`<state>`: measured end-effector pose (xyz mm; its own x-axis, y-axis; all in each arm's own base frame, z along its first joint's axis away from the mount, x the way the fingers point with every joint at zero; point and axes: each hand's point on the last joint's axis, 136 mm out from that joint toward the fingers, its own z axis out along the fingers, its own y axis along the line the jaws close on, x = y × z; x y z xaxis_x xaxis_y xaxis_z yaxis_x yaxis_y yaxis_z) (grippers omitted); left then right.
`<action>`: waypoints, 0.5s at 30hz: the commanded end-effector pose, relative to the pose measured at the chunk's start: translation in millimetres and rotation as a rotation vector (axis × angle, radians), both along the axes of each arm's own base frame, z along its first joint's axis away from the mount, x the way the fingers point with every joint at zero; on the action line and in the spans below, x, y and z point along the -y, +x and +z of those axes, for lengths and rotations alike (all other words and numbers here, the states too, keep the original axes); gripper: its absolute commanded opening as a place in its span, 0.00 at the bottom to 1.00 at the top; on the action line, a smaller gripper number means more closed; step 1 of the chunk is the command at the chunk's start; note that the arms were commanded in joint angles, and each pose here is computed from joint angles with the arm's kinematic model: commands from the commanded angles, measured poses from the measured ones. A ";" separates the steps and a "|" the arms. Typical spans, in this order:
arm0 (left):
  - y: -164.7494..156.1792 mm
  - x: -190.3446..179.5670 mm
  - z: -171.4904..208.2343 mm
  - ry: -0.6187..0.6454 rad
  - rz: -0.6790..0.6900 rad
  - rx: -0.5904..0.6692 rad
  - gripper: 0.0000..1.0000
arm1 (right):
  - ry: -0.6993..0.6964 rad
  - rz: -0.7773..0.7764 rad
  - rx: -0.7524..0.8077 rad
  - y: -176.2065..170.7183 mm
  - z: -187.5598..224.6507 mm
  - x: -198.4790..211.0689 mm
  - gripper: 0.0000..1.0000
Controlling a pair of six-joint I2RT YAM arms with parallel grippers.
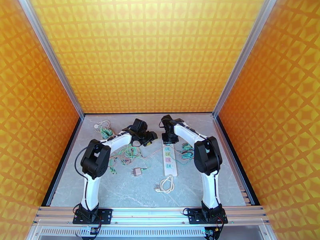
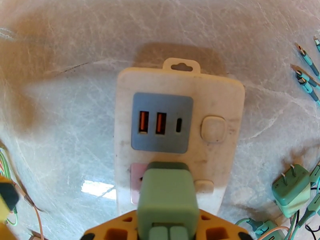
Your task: Pull the plug off the socket
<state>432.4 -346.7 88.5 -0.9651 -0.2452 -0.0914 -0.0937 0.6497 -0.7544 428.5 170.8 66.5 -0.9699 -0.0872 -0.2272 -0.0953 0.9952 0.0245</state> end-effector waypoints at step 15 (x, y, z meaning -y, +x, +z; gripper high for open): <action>-14.2 58.9 -26.5 -0.116 -0.109 -0.059 0.53 | 0.074 0.022 0.031 -10.1 19.1 -17.2 0.21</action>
<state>426.3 -382.3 53.4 -0.9797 -0.2004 -0.0062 -0.1182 0.6023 -0.7895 418.2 176.0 67.0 -0.9708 -0.0950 -0.2202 -0.1074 0.9932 0.0450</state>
